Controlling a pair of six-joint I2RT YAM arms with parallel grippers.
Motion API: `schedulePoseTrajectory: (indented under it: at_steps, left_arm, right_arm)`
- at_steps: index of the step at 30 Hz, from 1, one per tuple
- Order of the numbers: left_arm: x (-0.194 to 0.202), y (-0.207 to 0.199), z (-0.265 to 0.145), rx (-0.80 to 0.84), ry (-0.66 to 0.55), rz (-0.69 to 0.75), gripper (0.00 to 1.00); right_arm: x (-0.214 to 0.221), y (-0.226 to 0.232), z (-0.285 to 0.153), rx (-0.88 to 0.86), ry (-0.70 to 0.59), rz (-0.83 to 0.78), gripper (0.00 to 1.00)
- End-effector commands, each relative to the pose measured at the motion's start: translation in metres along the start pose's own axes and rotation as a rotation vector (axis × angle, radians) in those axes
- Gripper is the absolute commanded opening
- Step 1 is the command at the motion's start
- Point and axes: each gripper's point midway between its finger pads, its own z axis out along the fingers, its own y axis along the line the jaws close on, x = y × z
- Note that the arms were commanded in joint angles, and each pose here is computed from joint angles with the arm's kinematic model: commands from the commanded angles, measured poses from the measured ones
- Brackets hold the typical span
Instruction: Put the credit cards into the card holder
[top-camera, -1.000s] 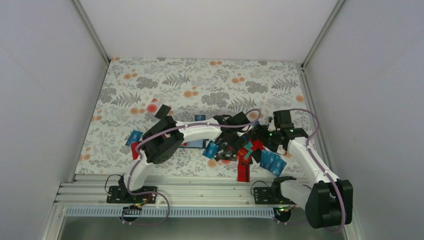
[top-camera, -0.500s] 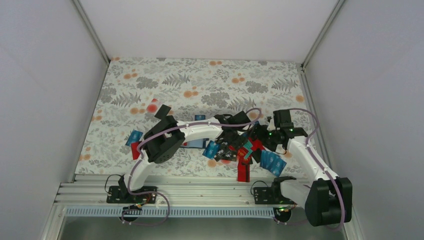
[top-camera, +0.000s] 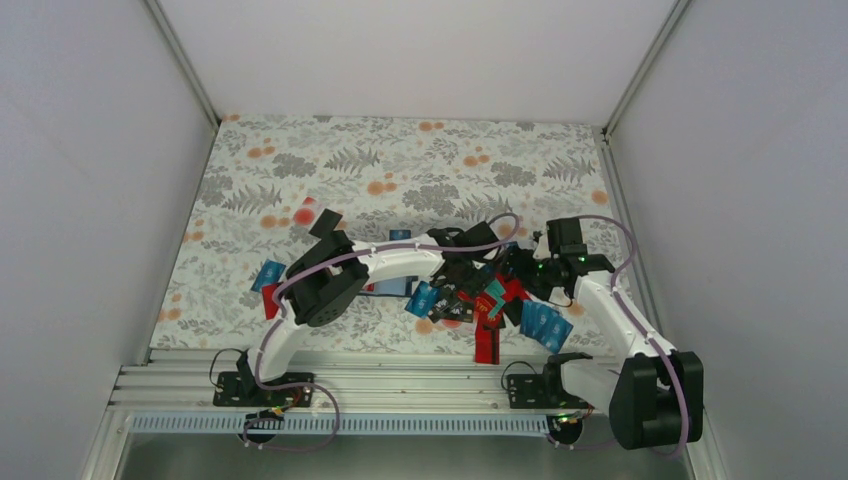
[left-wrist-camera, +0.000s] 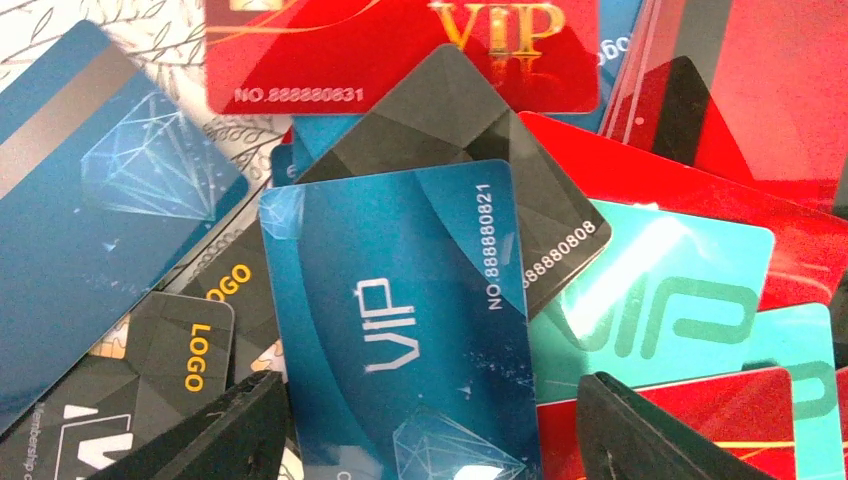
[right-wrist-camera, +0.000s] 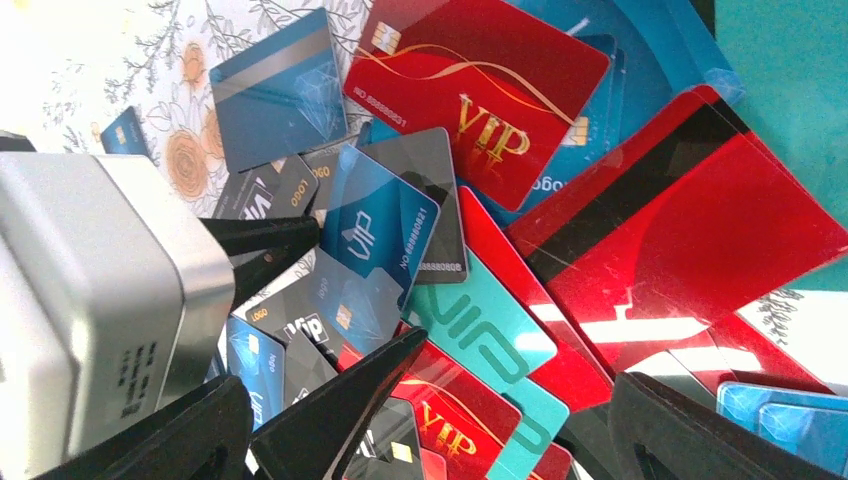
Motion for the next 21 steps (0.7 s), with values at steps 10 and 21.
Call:
schedulePoseTrajectory:
  at_steps: [10,21]
  left_arm:
    - [0.035,0.008,-0.010,-0.009,0.101,-0.122,0.62]
    - [0.029,0.006,-0.030,-0.015,0.082,-0.150,0.80]
  right_arm:
    - [-0.005,0.007,0.003,-0.044,-0.007,-0.006,0.90]
    - [-0.002,0.008,0.004,-0.059,0.006,-0.004,0.90]
